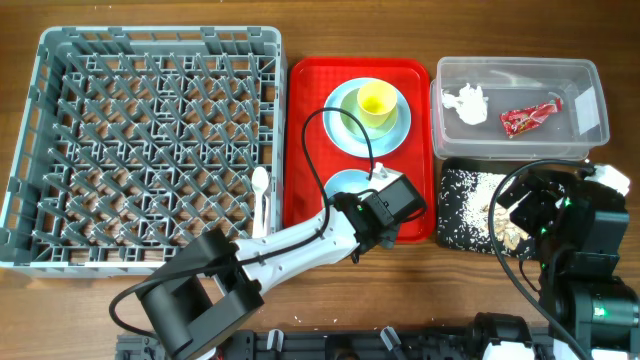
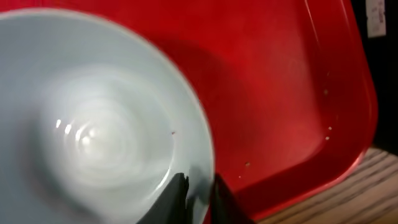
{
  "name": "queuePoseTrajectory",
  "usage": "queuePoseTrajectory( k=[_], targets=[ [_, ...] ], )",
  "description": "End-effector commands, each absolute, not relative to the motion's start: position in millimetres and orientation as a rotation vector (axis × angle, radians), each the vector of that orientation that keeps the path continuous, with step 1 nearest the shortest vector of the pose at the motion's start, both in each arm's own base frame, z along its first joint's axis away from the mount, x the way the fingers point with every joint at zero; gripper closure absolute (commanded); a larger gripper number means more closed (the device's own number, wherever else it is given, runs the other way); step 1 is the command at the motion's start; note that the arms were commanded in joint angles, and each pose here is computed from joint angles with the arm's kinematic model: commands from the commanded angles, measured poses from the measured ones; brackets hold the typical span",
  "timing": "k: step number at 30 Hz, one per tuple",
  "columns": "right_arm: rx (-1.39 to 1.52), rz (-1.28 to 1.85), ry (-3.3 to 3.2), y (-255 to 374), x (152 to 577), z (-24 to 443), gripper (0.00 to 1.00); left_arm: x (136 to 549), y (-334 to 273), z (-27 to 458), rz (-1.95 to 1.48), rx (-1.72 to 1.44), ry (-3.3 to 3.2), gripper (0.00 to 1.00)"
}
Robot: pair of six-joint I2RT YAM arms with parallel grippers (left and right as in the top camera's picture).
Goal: Sort waste into correct bins and load items into the dishwasher rack
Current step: 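Grasp the bowl rim with the left gripper and lift, then place the bowl upright in the back of the dish rack and release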
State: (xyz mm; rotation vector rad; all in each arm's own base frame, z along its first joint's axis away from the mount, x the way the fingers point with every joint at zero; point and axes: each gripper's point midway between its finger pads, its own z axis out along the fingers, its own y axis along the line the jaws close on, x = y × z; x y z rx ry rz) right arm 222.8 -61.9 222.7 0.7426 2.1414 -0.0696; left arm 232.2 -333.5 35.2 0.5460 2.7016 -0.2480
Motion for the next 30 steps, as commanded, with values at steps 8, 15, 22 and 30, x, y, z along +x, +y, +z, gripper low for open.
queuePoseTrajectory(
  k=[8, 15, 22, 30],
  targets=[
    [0.763, -0.072, 2.115, -65, 223, 228, 0.00, 249, -330, 67, -0.242, 0.560, 2.576, 0.96],
    [0.764, -0.072, 2.115, -65, 223, 228, 0.00, 274, -294, 156, -0.467, 0.436, 2.488, 0.96],
    [0.763, -0.072, 2.115, -65, 223, 228, 0.00, 328, -218, 278, -1.307, 0.228, 2.276, 0.96],
    [0.764, -0.072, 2.115, -65, 223, 228, 0.00, 443, -84, 315, -1.825, -0.124, 1.903, 0.96]
  ],
)
